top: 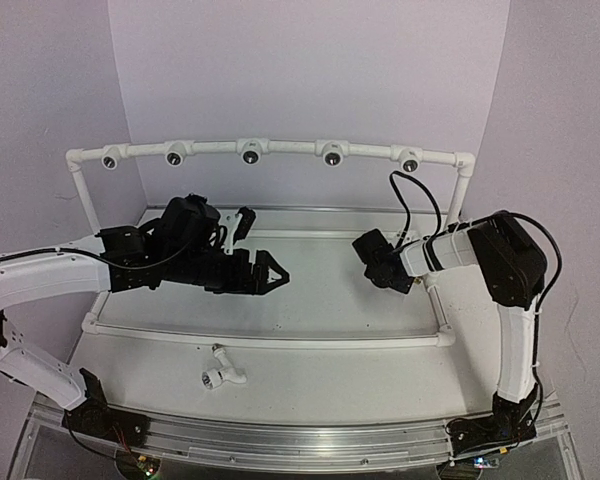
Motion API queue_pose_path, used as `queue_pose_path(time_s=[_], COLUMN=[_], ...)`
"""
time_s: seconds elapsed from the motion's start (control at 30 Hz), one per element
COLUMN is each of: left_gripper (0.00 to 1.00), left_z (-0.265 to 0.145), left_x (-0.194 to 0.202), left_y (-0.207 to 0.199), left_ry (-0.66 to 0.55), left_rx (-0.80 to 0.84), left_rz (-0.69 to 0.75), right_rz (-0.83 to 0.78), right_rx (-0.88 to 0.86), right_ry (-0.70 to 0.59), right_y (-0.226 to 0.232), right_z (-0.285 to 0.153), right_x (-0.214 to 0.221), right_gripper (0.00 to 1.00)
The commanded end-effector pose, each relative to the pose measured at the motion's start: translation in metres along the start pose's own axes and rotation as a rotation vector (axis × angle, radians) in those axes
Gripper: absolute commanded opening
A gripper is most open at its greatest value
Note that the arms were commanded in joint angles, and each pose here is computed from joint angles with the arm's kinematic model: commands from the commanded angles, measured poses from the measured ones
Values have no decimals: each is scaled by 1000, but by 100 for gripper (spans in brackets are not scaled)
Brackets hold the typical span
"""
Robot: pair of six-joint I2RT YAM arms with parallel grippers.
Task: Install the water faucets
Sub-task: Pick up the water faucet from the center of the board.
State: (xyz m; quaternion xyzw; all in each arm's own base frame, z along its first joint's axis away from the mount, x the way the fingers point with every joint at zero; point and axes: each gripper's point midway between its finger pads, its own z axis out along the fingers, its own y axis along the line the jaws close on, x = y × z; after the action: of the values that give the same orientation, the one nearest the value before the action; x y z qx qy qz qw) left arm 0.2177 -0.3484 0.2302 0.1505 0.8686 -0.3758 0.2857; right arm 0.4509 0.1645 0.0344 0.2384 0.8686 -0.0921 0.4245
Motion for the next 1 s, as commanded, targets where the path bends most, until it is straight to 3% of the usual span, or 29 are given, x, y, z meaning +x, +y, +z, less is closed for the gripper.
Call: queue_pose_path(time_s=[0.0, 0.2, 0.4, 0.53, 0.73, 0.97], left_gripper=[96, 96, 97, 98, 99, 100], left_z=[-9, -9, -6, -6, -6, -8], left_x=[-11, -11, -11, -15, -23, -37], left_y=[-8, -7, -6, -9, -5, -9], left_ry=[-46, -47, -45, -53, -84, -127], left_rx=[25, 22, 15, 17, -13, -23], left_rz=[5, 8, -1, -3, 6, 24], right_rz=[44, 24, -52, -113, -161, -152], right_rx=[62, 75, 18, -70, -331, -876], right_ry=[-75, -39, -38, -44, 16, 189], right_y=[-5, -8, 5, 15, 38, 64], right_z=[11, 27, 26, 23, -9, -132], right_x=[-14, -6, -11, -10, -2, 10], right_gripper=[77, 69, 44, 33, 2, 0])
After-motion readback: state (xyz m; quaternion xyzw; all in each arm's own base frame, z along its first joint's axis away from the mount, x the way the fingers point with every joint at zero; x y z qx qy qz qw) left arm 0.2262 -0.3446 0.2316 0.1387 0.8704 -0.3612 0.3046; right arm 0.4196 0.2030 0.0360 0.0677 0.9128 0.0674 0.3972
